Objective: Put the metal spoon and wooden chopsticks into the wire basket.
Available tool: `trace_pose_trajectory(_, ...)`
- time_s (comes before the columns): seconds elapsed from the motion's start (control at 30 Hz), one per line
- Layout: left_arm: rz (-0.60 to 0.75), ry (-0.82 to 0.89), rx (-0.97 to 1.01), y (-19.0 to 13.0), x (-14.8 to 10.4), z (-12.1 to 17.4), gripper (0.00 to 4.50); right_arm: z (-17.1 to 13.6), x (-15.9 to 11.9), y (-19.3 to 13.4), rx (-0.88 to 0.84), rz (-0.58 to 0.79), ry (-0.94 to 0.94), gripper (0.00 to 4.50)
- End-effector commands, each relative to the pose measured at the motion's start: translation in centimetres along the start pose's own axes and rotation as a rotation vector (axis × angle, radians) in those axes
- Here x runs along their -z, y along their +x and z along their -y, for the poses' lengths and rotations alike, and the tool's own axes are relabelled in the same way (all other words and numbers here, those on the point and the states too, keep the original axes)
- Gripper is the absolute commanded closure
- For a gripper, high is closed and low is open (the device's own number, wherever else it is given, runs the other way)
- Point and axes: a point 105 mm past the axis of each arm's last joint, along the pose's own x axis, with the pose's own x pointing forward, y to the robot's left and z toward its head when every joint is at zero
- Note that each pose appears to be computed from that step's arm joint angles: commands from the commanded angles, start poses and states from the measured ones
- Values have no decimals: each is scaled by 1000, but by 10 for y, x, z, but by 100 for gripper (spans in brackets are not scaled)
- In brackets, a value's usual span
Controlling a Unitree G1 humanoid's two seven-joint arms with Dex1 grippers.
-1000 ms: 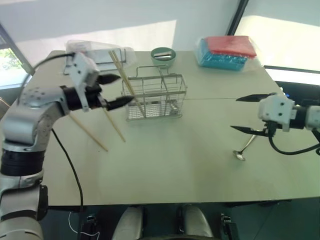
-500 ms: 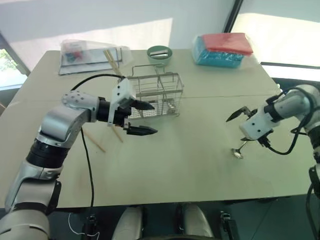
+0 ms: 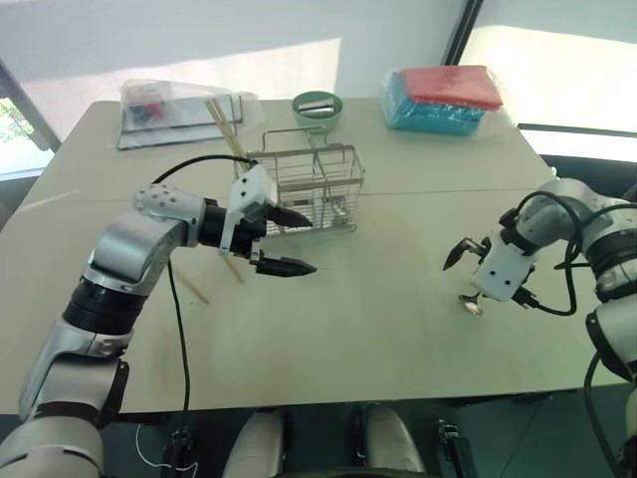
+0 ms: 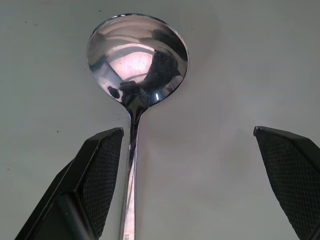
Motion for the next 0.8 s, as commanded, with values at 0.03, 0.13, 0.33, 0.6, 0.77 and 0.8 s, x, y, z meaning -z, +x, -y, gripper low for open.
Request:
trace_pose_trajectory(0.03, 25, 54, -26, -7, -17, -1, 1, -1, 4, -4, -8, -13, 31, 16)
trace_pose_trajectory(0.13, 34, 53, -40, -7, -20, -2, 1, -3, 6, -3, -27, -16, 61, 16)
trace_pose_trajectory(0.33, 46, 45, -55, -10, -22, -3, 0, 3, 3, 1, -14, 68, 199, 103)
trace_pose_trajectory(0.6, 68, 46, -72, -14, -29, -5, 0, 4, 0, 1, -16, 112, 247, 444)
trace_pose_trajectory(0.77, 75, 51, -86, -15, -32, -8, 0, 3, -2, 1, -15, 123, 251, 444)
trace_pose_trajectory(0.8, 77, 51, -88, -15, -32, -8, 0, 3, -2, 2, -16, 125, 252, 444)
